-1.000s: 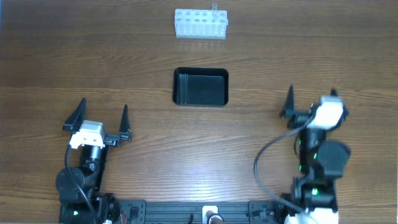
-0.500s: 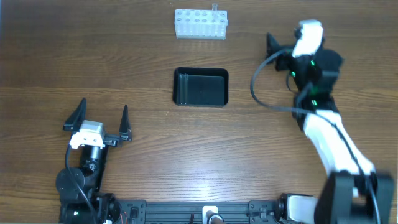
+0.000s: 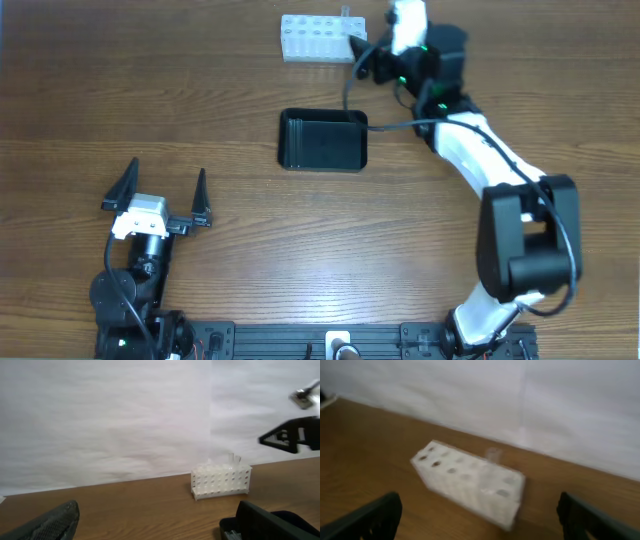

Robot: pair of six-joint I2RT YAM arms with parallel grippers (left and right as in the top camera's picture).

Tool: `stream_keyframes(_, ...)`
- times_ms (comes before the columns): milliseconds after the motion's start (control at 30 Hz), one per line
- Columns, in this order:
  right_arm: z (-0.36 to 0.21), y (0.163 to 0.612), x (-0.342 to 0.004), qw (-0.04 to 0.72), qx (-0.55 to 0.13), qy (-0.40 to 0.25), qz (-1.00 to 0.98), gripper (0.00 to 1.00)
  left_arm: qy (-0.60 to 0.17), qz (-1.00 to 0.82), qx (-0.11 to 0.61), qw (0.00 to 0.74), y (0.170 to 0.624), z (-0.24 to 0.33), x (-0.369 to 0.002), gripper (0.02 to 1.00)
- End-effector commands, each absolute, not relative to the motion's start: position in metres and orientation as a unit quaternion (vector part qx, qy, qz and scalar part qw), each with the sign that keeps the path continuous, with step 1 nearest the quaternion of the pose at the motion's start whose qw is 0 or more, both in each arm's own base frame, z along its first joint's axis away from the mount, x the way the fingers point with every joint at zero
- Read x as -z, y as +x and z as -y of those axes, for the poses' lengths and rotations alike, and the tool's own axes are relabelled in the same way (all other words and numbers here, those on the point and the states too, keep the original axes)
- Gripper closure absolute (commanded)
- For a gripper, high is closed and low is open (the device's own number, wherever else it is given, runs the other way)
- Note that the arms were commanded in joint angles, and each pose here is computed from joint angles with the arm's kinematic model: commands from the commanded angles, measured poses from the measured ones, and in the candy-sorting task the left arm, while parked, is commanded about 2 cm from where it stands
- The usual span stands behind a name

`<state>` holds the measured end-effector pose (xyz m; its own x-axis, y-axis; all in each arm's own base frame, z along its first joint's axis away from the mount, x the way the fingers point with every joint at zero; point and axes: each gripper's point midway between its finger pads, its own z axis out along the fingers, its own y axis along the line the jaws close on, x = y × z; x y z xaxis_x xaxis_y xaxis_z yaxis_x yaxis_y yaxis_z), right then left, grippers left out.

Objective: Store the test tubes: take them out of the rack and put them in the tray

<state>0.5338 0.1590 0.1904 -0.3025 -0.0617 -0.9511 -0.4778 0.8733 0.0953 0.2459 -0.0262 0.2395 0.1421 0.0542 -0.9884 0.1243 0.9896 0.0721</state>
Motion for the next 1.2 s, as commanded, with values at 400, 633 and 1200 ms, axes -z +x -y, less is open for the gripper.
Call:
stream_keyframes(400, -0.196, 0.596, -0.166, 0.495, -0.127, -0.097, -0.854, 0.007, 0.074, -0.652, 0.020, 0.755, 0.245, 0.026, -0.239, 0.018)
stream_keyframes(633, -0.183, 0.600, -0.158, 0.493, -0.101, -0.054, -0.863, 0.016, 0.074, -0.652, 0.020, 0.755, 0.245, 0.026, -0.239, 0.018)
stream_keyframes(1200, -0.180, 0.603, -0.129, 0.482, -0.065, -0.043, -0.873, 0.045, 0.074, -0.652, 0.020, 0.755, 0.245, 0.026, -0.239, 0.018)
